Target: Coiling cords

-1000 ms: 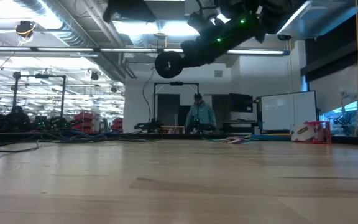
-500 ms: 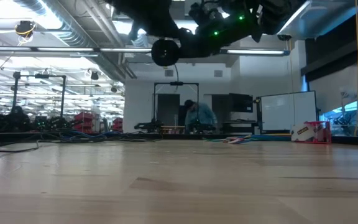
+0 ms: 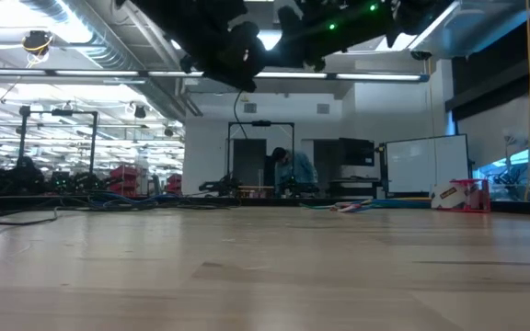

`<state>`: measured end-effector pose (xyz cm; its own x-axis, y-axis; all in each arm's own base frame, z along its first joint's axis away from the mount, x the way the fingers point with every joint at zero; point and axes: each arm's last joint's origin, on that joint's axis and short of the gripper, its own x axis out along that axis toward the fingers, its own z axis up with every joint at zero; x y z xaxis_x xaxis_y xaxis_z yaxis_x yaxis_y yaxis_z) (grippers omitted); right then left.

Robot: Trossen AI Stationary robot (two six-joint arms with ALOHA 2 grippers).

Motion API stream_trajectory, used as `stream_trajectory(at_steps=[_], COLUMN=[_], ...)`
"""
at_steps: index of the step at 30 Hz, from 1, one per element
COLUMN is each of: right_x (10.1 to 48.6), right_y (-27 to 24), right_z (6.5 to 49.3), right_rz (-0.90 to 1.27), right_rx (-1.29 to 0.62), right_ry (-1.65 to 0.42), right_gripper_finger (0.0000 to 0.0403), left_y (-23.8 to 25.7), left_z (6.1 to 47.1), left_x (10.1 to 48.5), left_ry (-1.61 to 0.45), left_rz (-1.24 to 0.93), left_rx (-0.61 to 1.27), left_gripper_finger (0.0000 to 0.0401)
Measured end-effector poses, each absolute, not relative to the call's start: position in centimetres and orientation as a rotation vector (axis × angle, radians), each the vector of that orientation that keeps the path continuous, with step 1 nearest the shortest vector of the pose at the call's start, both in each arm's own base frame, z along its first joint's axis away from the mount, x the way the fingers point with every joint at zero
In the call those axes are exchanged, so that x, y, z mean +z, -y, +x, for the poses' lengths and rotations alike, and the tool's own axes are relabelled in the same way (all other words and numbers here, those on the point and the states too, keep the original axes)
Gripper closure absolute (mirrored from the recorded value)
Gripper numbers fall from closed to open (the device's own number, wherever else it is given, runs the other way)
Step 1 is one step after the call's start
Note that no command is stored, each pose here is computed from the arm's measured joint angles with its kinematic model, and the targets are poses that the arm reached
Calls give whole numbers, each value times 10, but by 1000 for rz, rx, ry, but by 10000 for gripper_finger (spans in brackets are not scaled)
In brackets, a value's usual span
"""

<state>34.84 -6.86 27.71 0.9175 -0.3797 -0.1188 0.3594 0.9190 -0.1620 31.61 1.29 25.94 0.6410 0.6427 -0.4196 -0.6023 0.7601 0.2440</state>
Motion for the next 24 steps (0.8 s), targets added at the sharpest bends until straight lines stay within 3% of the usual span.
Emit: stream_trajectory(at_steps=[8, 18, 24], right_x=[290, 299, 301], right_y=[66, 65, 63], right_z=[333, 337, 338], right_rz=[-137, -116, -77], right_rx=[-362, -337, -250], right_ry=[-196, -82, -51], right_gripper_finger=[402, 402, 402], left_y=[-13, -4, -14], left_z=[315, 330, 335], left_x=[258, 275, 267], left_ry=[-547, -324, -349], left_rz=[152, 104, 122], left_rx=[694, 580, 610], left_gripper_finger=[394, 393, 393])
